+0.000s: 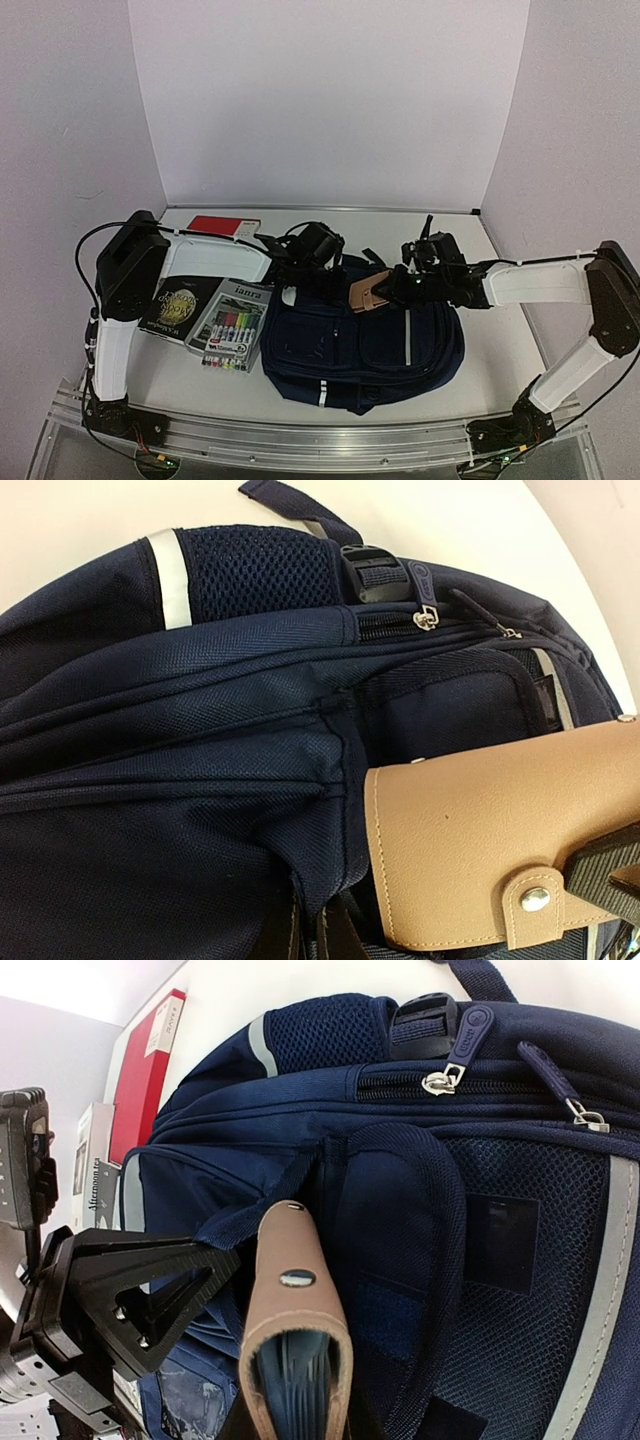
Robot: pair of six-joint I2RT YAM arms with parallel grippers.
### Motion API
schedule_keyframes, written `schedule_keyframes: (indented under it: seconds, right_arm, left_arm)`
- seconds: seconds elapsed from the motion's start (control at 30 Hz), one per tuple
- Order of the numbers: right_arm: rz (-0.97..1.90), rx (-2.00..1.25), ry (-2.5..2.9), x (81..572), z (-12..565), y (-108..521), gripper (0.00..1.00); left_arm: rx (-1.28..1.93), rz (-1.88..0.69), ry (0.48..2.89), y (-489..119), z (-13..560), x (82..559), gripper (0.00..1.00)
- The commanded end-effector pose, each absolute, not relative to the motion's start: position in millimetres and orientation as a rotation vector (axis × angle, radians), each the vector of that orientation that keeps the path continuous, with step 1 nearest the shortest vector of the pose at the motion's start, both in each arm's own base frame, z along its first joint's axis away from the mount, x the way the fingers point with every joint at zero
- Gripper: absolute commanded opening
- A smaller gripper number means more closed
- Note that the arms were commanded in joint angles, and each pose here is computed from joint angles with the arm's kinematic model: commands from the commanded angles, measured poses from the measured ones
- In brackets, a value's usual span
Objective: Pack the student bag
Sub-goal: Place the personal item in the student bag.
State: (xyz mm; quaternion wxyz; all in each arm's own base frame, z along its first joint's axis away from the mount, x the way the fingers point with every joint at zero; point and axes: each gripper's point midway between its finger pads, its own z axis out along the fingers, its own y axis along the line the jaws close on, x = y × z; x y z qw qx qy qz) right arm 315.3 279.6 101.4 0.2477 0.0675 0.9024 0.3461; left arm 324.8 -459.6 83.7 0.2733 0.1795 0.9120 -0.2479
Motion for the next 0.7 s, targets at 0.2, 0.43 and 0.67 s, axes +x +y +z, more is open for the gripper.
schedule_keyframes:
  seconds: [0.2,0.43,0.67]
  right_arm:
    - [1.269,0.134,2.374,317.2,111.9,327.3,0.00]
    - [1.356,0.092,2.378,316.3,110.5,341.8,0.00]
    - [1.371,0.107,2.426,303.2,98.9,341.3,0.00]
  left_arm:
    - [0.565,-0.937,2.288,-477.3,166.4,310.7,0.00]
    - [0.561,-0.914,2.294,-474.0,165.6,311.3,0.00]
    - [0.318,-0.762,2.266,-437.8,178.4,348.5,0.00]
